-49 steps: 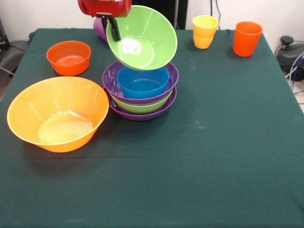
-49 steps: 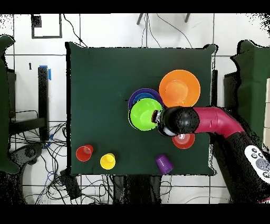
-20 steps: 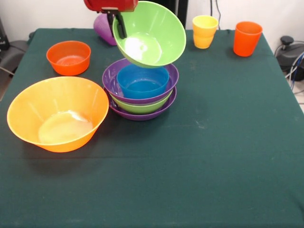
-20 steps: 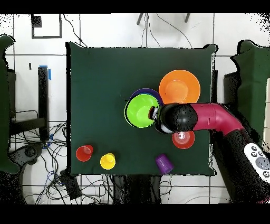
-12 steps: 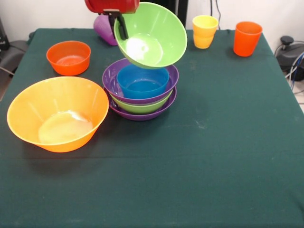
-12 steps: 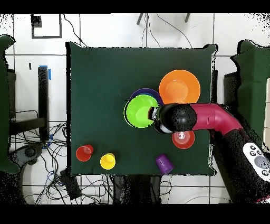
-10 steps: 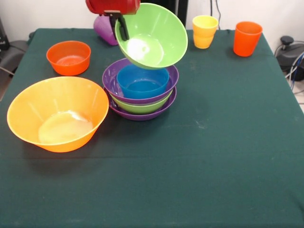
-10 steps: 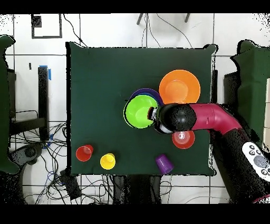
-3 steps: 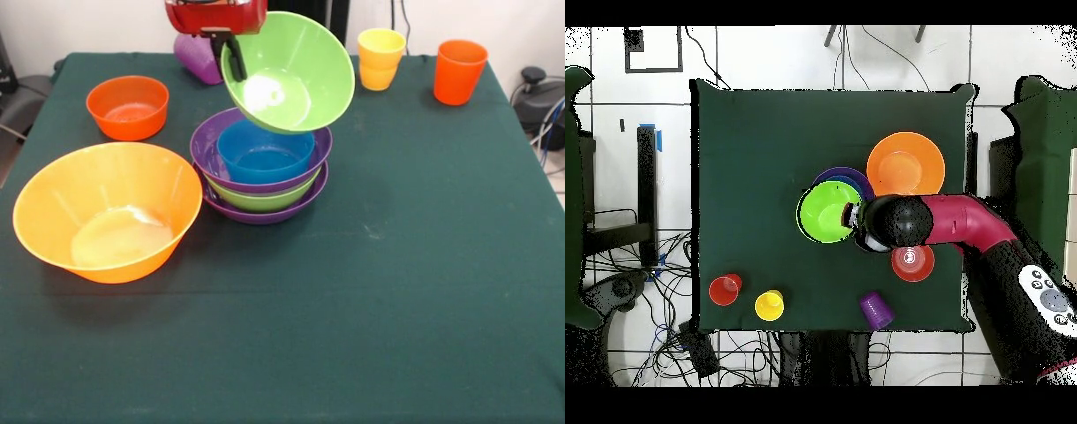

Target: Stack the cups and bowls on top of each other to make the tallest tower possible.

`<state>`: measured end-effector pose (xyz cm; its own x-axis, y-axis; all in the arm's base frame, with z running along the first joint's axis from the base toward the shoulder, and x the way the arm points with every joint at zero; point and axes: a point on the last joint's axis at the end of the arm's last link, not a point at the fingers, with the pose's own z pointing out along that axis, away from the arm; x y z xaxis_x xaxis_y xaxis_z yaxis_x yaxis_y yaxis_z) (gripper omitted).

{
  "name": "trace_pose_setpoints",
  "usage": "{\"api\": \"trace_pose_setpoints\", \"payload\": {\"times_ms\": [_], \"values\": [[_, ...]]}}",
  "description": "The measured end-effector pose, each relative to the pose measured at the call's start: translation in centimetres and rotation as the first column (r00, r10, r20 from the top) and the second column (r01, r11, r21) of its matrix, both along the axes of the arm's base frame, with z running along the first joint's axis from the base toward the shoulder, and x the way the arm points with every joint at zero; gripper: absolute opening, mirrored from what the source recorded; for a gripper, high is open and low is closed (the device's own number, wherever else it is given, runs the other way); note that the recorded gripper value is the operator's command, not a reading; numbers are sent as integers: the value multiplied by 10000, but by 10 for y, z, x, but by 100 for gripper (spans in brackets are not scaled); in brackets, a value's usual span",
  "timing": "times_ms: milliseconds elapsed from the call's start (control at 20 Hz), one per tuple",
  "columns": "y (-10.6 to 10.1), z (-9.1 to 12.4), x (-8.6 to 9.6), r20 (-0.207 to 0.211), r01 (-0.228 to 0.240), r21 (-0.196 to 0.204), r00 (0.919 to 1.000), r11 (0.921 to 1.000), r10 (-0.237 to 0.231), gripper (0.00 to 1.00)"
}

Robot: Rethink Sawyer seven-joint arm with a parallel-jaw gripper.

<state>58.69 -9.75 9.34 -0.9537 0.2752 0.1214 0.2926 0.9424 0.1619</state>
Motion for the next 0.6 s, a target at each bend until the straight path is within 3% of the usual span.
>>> {"api": "trace_pose_setpoints", "payload": {"times_ms": [600], "values": [[0,3,14,234,21,-75,9997,10000,-19,0]]}}
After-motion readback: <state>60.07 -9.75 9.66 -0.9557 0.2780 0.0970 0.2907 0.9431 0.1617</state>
